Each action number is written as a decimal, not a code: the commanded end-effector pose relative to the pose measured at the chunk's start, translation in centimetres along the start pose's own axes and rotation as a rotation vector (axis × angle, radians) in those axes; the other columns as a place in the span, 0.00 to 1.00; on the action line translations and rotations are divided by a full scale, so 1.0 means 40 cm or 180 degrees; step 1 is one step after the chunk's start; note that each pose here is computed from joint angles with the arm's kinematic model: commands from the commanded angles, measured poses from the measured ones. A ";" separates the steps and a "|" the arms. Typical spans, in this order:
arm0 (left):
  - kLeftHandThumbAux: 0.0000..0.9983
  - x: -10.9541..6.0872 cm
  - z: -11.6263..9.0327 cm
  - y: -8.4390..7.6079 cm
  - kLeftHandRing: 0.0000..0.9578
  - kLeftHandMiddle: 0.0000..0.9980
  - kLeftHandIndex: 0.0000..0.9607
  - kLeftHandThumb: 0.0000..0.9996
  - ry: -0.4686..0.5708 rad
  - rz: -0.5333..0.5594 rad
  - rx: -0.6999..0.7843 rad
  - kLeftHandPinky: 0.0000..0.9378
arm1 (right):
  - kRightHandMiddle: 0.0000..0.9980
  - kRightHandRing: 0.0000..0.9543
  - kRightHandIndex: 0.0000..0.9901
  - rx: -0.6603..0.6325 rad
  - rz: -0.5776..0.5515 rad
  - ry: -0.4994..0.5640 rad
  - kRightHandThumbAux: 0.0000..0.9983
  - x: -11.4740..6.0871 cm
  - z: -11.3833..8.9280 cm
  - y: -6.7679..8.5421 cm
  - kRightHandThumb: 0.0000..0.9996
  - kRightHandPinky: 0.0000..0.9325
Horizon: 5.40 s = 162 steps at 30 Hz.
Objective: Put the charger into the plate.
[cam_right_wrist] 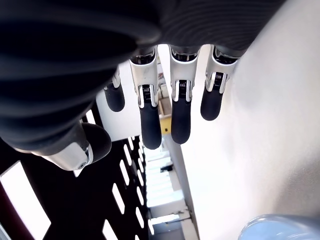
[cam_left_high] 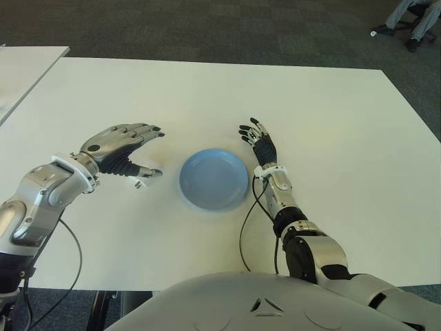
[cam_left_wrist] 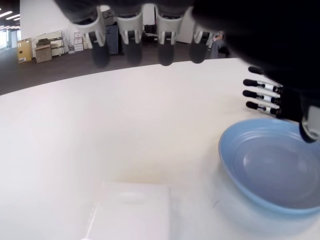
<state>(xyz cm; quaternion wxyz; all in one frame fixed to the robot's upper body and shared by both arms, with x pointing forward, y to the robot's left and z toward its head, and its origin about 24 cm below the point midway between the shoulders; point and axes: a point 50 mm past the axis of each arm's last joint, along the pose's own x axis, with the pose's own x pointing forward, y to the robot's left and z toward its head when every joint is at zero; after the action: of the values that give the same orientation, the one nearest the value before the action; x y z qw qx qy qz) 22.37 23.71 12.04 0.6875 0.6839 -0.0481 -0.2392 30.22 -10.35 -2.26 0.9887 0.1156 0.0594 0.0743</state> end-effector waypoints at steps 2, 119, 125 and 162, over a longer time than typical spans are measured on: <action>0.30 0.004 0.008 0.010 0.00 0.00 0.00 0.22 -0.0032 0.0221 -0.0096 0.01 | 0.32 0.28 0.11 0.0142 -0.0088 0.0365 0.53 -0.026 -0.059 0.012 0.00 0.22; 0.38 0.005 0.059 -0.333 0.00 0.00 0.00 0.20 0.2419 0.0429 -0.0917 0.00 | 0.32 0.27 0.13 0.0120 -0.0097 0.0321 0.52 -0.023 -0.056 0.020 0.00 0.20; 0.39 0.005 0.054 -0.327 0.00 0.00 0.00 0.21 0.2410 0.0558 -0.0933 0.00 | 0.32 0.27 0.13 0.0114 -0.0096 0.0328 0.52 -0.024 -0.057 0.020 0.00 0.20; 0.36 0.013 0.047 -0.247 0.00 0.00 0.00 0.23 0.2197 0.1085 -0.0738 0.00 | 0.32 0.28 0.13 0.0093 -0.0070 0.0318 0.52 -0.023 -0.059 0.035 0.00 0.21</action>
<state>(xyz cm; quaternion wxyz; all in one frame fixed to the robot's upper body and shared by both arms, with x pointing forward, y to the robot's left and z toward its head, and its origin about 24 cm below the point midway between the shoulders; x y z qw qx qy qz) 19.36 21.94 2.18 0.7745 0.6133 0.1099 0.1094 30.21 -10.08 -2.26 0.9907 0.1038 0.0566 0.0678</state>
